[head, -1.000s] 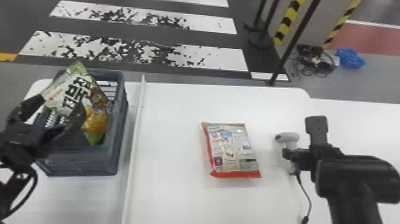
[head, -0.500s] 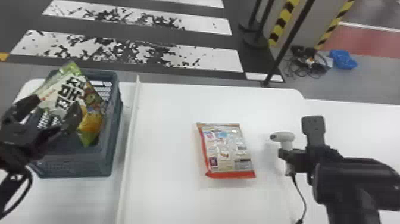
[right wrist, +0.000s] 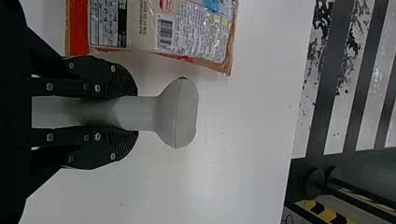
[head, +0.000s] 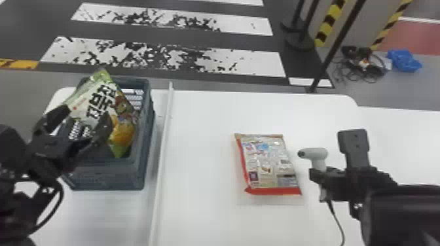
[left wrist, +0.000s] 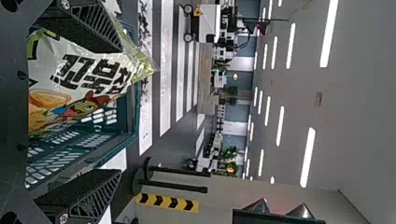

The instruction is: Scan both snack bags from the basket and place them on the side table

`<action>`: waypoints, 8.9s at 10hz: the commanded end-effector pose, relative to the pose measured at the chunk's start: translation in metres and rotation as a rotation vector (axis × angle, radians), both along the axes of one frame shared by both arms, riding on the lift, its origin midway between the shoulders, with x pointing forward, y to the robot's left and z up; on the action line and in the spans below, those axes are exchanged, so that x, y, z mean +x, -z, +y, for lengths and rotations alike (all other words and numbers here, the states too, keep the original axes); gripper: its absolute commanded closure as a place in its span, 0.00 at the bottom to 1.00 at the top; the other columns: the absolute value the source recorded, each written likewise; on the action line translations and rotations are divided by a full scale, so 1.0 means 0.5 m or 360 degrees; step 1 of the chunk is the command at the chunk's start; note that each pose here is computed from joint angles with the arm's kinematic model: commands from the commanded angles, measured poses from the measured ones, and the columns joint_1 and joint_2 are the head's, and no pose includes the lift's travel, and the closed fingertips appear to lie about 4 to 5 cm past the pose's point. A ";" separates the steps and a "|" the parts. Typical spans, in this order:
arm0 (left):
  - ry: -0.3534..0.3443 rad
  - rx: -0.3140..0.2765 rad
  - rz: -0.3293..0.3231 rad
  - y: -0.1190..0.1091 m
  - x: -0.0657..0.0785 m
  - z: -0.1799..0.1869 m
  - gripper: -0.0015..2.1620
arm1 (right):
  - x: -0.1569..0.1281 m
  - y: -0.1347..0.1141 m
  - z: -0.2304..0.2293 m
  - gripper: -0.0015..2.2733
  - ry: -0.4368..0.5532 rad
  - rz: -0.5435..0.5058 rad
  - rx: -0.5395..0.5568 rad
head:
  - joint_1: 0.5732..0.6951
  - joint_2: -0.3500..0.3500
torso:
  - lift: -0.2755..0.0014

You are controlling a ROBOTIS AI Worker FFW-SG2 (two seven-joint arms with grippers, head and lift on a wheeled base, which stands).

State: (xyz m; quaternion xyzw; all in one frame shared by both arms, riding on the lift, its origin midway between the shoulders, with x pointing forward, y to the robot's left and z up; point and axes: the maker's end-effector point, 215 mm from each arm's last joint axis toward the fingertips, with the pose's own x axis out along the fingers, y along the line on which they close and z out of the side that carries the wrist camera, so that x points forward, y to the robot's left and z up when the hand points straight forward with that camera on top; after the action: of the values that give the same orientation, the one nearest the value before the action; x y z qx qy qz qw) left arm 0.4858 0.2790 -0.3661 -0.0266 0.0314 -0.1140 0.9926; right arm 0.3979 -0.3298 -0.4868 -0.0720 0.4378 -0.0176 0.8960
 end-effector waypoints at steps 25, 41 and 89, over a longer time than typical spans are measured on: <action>-0.0027 -0.0004 0.0022 0.015 -0.003 0.018 0.04 | 0.110 0.104 -0.174 0.99 0.0109 -0.0067 -0.0135 | 1.00 0.29 | 0.73; -0.0007 0.0005 0.0028 0.018 -0.007 0.012 0.04 | 0.017 0.051 0.044 0.04 -0.0068 -0.0017 0.0449 | 1.00 0.43 | 0.73; -0.0205 0.0044 0.0211 -0.047 0.100 0.158 0.03 | 0.050 -0.218 0.243 0.02 -0.0018 -0.1442 0.0325 | 1.00 0.64 | 0.73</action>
State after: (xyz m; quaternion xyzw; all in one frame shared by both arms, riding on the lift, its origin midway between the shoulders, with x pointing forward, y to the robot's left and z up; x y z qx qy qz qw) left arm 0.5353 0.3506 -0.3436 -0.0256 0.0959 -0.0544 0.9936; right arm 0.4274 -0.2187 -0.3739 0.0264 0.0002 -0.0069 0.9996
